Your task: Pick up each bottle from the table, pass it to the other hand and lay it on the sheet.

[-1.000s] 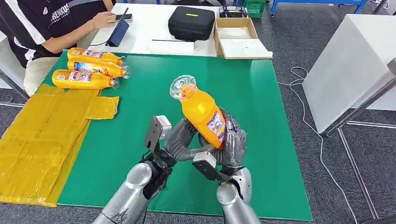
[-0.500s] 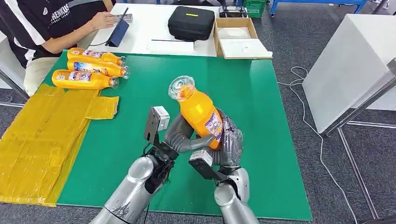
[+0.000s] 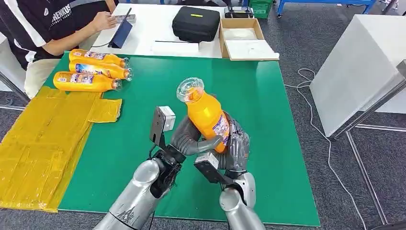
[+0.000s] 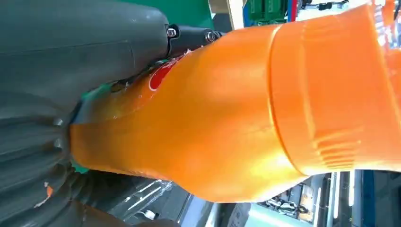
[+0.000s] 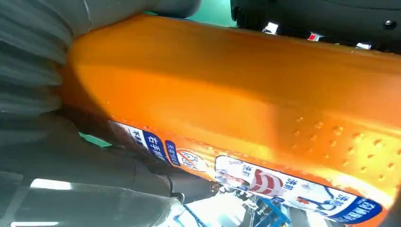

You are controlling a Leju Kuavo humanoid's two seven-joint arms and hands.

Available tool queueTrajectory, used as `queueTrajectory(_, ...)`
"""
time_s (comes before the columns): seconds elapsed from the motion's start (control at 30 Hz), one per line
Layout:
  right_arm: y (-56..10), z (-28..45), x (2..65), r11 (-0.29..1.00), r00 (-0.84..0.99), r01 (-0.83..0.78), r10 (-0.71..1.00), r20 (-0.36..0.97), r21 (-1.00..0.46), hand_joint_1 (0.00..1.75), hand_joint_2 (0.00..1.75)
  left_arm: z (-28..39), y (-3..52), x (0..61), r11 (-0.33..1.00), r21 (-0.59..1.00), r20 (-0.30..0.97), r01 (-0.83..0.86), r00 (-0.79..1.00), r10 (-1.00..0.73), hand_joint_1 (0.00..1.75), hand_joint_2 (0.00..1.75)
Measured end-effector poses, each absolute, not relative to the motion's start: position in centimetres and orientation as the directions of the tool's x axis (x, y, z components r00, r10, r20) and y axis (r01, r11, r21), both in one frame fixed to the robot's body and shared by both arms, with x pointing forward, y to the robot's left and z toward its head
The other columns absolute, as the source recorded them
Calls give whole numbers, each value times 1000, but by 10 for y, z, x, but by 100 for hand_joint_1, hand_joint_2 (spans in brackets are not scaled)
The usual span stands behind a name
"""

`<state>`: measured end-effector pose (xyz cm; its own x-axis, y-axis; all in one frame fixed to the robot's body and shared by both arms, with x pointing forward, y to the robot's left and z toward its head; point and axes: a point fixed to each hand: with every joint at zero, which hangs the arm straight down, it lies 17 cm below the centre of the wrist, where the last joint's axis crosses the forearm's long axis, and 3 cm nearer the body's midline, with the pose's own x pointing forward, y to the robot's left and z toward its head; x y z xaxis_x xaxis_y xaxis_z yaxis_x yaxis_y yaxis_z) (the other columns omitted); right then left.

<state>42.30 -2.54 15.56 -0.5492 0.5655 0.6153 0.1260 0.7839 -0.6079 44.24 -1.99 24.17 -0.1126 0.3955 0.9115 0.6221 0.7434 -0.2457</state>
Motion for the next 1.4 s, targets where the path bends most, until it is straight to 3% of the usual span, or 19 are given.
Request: queueTrajectory(1.4, -10, 146, 423, 769, -512, 83, 579, 635, -634, 175, 175, 240, -21, 449, 744, -273, 906, 609, -97, 412, 0, 175)
